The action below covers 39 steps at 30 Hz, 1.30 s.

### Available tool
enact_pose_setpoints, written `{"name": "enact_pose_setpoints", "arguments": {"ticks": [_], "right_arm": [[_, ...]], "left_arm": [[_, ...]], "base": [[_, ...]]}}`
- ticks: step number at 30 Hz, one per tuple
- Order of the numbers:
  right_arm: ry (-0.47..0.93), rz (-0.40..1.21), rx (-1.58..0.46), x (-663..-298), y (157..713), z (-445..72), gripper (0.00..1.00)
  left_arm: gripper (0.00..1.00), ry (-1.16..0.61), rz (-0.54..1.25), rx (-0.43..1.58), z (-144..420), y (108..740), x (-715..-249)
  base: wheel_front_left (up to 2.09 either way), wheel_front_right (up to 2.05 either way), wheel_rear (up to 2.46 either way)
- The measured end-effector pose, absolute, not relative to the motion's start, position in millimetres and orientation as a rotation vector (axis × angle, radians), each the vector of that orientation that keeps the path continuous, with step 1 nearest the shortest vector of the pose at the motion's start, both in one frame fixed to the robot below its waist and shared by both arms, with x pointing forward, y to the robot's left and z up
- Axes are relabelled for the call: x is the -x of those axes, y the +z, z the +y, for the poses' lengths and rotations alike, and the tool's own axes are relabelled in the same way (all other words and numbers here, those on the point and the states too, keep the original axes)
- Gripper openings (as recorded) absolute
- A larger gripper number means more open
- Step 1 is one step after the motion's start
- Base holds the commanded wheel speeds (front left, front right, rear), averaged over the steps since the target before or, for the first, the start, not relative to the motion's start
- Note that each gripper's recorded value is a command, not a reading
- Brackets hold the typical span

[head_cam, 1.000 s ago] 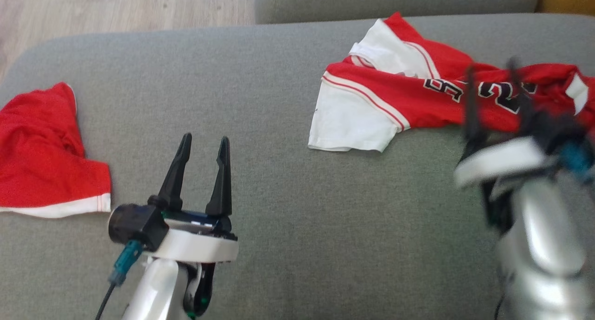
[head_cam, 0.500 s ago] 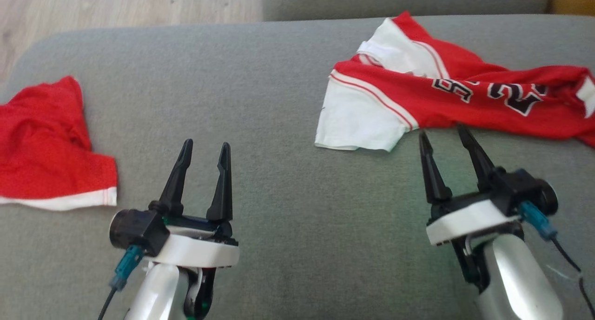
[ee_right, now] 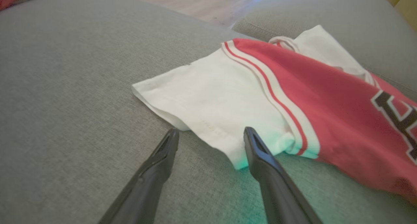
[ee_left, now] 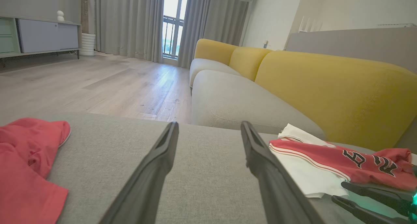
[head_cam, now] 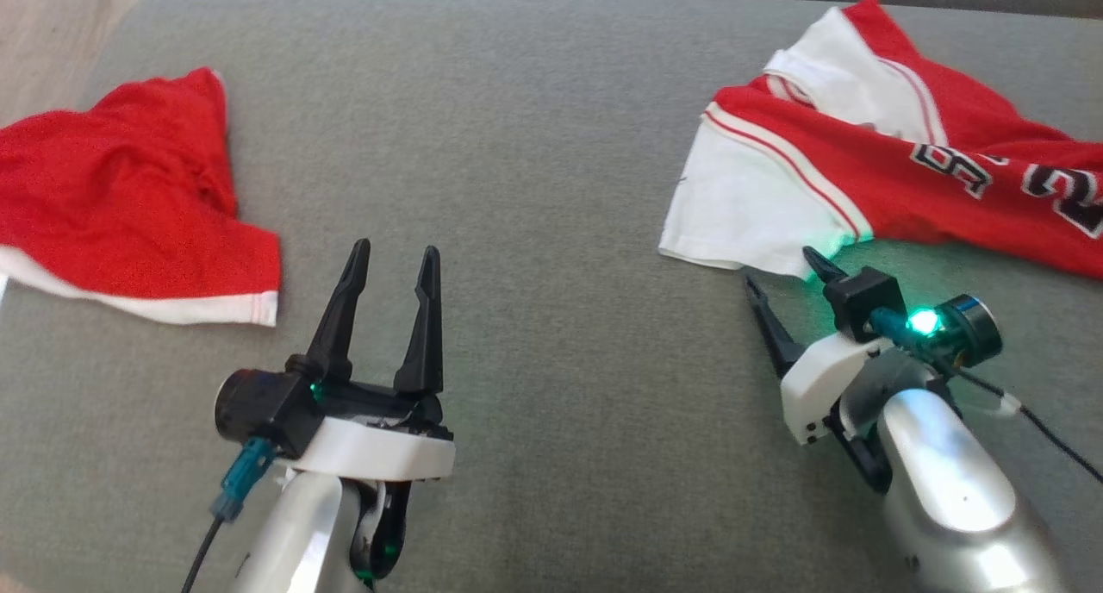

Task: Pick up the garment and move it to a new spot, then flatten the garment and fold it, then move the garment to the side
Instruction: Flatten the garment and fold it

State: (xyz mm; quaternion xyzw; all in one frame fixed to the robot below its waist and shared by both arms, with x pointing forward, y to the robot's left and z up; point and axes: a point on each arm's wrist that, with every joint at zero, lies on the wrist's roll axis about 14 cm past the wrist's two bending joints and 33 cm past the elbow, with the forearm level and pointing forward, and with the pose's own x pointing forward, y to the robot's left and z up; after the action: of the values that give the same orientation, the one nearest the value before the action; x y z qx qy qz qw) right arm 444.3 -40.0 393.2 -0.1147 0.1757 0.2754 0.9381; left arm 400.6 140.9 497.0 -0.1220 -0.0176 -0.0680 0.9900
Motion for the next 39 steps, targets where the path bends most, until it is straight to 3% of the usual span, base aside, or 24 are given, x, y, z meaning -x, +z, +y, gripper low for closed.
{"name": "enact_pose_setpoints", "arguments": {"ticks": [10,11,12,19,26,34,35,36,39], "right_arm": [[0.587,0.443,0.334,-465.6,368.0,-36.6,1.00],[0.587,0.445,0.336,-467.1,367.4,-36.2,0.43],[0.586,0.447,0.335,-468.1,366.9,-35.7,0.00],[0.613,0.385,0.267,-463.3,374.4,-20.3,0.00],[0.826,0.218,0.096,-425.0,426.1,55.8,0.00],[1.076,0.251,-0.030,-354.7,458.5,111.6,0.00],[1.079,0.272,-0.028,-352.3,456.5,109.0,0.05],[1.078,0.281,-0.007,-351.9,453.3,103.9,1.00],[1.041,0.301,0.050,-359.4,444.5,82.9,1.00]], "left_arm": [[1.00,-0.082,-0.012,0.241,156.4,488.7,-396.5],[1.00,-0.080,-0.012,0.243,156.8,488.7,-396.6],[1.00,-0.080,-0.013,0.243,156.9,488.8,-396.8],[1.00,-0.094,-0.030,0.243,153.3,494.7,-400.7],[1.00,-0.128,-0.056,0.245,143.0,504.9,-400.9],[1.00,-0.157,-0.086,0.241,134.4,516.0,-399.2],[1.00,-0.159,-0.086,0.242,133.7,516.3,-398.6],[1.00,-0.161,-0.085,0.243,132.8,515.9,-397.7],[1.00,-0.168,-0.079,0.248,129.6,514.1,-394.8]], "base": [[0.00,0.00,0.00],[0.00,0.00,0.00],[0.00,0.00,0.00],[0.00,0.00,0.00],[0.00,0.00,0.00],[0.00,0.00,0.00],[0.00,0.00,0.00],[0.00,0.00,0.00],[0.00,0.00,0.00]]}}
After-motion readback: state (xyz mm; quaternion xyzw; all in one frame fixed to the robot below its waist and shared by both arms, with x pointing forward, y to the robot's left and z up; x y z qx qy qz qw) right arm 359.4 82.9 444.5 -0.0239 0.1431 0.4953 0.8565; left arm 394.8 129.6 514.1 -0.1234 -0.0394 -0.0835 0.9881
